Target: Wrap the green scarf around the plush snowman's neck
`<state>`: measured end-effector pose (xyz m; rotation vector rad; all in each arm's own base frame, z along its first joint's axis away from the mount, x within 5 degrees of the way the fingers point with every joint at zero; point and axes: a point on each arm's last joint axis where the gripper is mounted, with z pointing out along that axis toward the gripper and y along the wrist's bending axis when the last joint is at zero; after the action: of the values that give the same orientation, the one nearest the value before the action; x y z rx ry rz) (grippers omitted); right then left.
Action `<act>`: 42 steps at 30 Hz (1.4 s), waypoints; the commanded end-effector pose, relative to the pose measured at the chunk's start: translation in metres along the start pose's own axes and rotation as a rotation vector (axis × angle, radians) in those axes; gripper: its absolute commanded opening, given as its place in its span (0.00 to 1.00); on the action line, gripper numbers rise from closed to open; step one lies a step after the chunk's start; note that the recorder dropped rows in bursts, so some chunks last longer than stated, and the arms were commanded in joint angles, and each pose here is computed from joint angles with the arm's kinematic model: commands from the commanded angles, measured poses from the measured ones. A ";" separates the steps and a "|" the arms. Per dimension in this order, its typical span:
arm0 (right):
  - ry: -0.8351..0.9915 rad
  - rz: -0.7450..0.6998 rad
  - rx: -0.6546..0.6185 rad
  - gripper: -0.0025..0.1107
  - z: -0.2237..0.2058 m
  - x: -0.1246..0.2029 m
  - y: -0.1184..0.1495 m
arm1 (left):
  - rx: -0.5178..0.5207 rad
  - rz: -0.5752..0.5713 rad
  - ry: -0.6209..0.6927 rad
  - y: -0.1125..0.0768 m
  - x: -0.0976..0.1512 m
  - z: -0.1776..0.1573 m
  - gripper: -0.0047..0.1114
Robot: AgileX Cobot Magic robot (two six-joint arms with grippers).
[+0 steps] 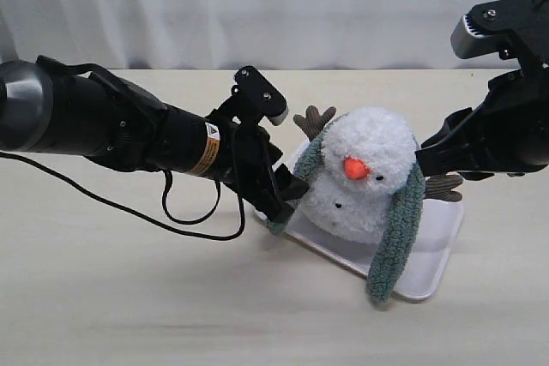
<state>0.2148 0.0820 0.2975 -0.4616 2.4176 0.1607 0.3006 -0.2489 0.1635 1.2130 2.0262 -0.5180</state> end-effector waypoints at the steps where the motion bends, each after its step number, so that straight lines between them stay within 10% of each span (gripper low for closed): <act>1: 0.001 -0.011 0.000 0.36 0.000 -0.001 0.000 | -0.014 0.031 -0.025 0.000 -0.003 0.000 0.68; 16: 0.005 -0.013 -0.001 0.36 0.000 0.000 0.000 | -0.026 0.029 -0.162 0.003 0.001 0.022 0.68; 26: 0.018 -0.013 -0.001 0.36 0.000 0.001 0.000 | -0.011 -0.050 -0.151 0.003 0.006 0.029 0.04; 42: 0.137 -0.003 -0.007 0.36 0.030 0.025 0.001 | 0.156 -0.153 -0.058 -0.012 0.014 0.029 0.04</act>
<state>0.2125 0.0813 0.2730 -0.4905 2.4996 0.1432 0.2992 -0.2627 0.1342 1.1263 2.0567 -0.7563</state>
